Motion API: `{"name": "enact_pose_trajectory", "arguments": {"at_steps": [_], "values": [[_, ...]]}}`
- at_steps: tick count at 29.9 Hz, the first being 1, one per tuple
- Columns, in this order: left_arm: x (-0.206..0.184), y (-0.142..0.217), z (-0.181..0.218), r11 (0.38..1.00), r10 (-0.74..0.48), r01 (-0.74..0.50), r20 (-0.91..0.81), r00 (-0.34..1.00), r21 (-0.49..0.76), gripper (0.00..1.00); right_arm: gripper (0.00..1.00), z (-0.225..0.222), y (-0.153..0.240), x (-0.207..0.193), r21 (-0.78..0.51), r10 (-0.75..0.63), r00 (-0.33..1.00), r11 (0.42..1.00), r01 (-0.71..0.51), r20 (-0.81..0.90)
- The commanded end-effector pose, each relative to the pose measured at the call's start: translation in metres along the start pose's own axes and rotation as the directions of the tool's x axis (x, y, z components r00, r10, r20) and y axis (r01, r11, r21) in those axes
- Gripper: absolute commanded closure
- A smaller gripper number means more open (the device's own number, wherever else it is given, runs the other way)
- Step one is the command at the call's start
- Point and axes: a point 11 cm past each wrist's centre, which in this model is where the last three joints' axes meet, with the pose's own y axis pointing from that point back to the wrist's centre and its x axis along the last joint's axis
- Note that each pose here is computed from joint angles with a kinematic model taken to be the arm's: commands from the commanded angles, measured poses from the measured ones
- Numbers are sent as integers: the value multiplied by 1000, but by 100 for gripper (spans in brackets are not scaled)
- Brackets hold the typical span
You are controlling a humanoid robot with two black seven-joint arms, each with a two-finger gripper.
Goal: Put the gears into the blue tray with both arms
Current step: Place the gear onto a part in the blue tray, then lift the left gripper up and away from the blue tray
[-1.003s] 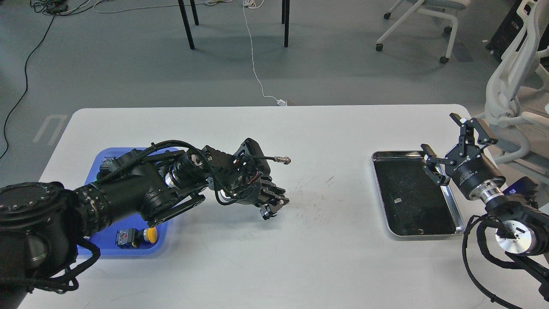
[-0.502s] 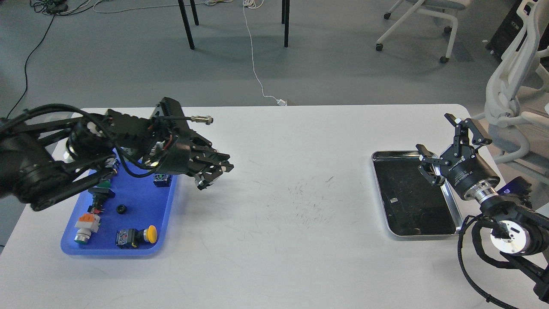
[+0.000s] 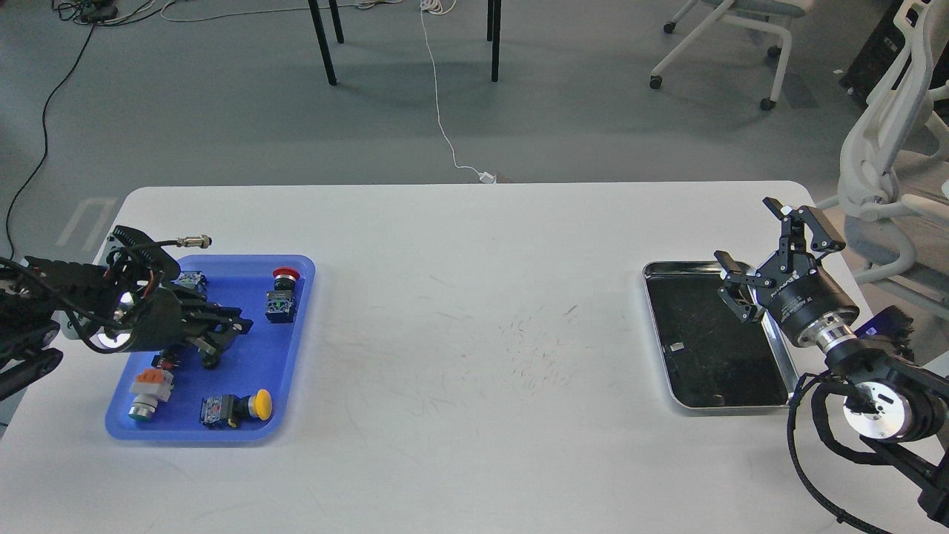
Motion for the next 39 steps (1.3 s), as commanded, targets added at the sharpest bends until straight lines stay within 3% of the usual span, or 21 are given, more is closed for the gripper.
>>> {"name": "enact_pose_trajectory", "arguments": {"at_steps": [1,6,8,10,13,17,21,23,25,29,35,38,39], "values": [[-4,-11,-5,1000,4,-4,-10,1000,21,84,2,1,1,0,-3,-1,1000,1000,1,2],[-9,-15,-3,1000,-1,1,-12,1000,15,76,2,-1,1,1,0,0,1000,1000,0,-1],[-10,-14,-5,1000,-2,2,-14,1000,22,61,2,-2,1,2,2,3,1000,1000,-3,-2],[-10,-13,-7,1000,0,1,-16,1000,27,36,2,-2,1,2,2,3,1000,1000,-3,-2],[-9,-9,-10,999,6,-6,-20,1000,35,16,2,-2,1,2,2,3,1000,1000,-3,-2],[11,6,-20,996,71,-70,-22,997,60,9,2,-1,1,1,1,0,1000,1000,0,0],[74,37,-11,945,326,-328,-141,935,14,4,2,-4,-3,-3,10,-9,1000,1000,9,-1],[96,49,11,884,427,-464,-294,855,-63,2,2,-4,-4,-3,8,-12,1000,1000,12,-1],[98,54,34,812,441,-571,-513,737,-121,2,2,-4,-4,-4,6,-15,1000,1000,15,-3],[97,54,62,640,314,-764,-881,353,-78,2,2,-2,-3,-4,1,-15,1000,1000,15,-6],[84,43,66,412,160,-893,-980,-123,179,2,2,12,4,-17,-54,-67,998,996,66,-22],[70,33,72,375,87,-885,-961,-262,275,2,1,21,11,-19,-103,-89,995,991,84,-41],[67,24,75,410,68,-865,-956,-286,288,2,1,21,13,-19,-109,-91,995,990,85,-45]]}}
